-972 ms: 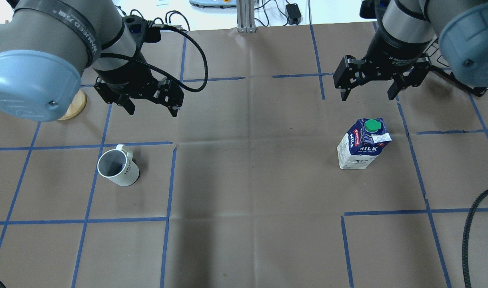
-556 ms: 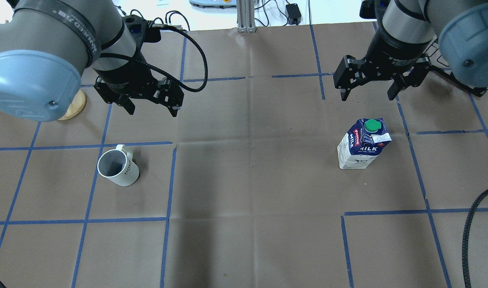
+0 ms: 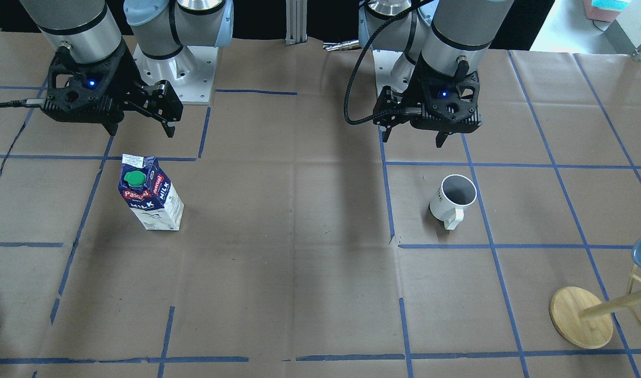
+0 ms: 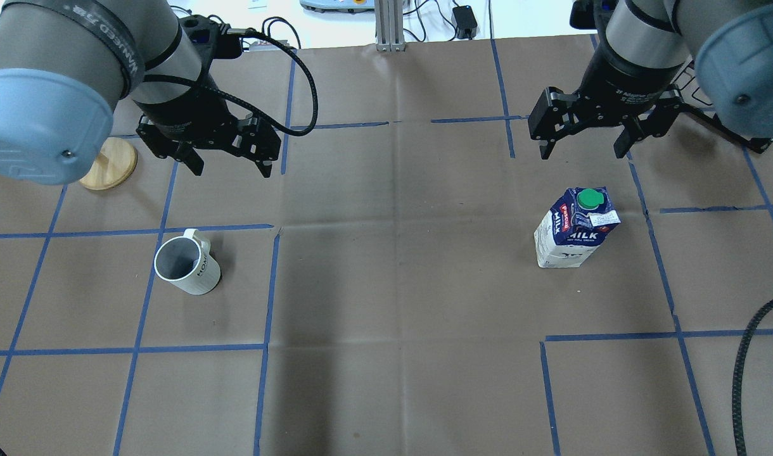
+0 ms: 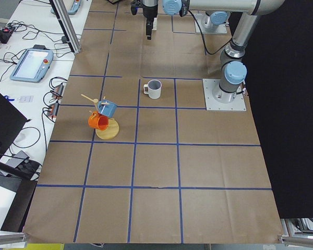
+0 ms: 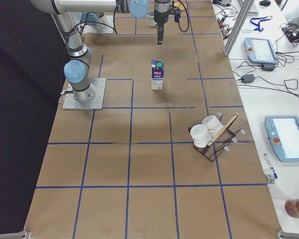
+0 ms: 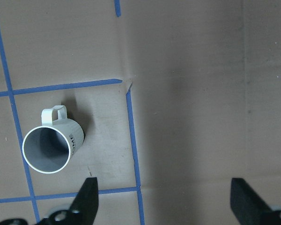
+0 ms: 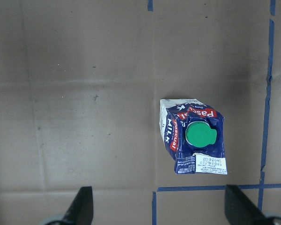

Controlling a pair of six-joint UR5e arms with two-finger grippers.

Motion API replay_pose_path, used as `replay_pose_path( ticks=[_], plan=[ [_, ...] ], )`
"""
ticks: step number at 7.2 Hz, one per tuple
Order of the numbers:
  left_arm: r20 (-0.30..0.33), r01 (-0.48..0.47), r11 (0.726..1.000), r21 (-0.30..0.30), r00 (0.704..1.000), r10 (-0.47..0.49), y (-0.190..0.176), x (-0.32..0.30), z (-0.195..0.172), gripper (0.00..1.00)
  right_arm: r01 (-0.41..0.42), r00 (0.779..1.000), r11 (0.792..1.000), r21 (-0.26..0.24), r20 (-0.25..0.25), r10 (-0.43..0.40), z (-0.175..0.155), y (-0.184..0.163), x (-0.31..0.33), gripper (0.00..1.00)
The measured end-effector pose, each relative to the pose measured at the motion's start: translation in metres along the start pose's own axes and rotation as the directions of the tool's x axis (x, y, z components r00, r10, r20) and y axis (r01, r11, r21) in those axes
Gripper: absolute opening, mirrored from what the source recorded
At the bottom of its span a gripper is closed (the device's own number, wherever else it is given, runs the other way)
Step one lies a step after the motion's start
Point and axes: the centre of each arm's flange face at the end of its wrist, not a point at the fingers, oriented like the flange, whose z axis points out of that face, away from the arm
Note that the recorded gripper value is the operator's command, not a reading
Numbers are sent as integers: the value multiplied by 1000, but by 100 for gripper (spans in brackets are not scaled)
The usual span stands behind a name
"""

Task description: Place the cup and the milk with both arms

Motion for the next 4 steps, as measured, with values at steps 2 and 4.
replay_pose_path(
  ticks=[2,4],
  plan=[
    [1,0,1000,1,1000,0,0,-1,1,100,0,1000,1000,0,0,0,0,0,0,100],
    [1,9,1000,0,1000,-9,3,-5,-1,100,0,1000,1000,0,0,0,0,0,0,100]
  ],
)
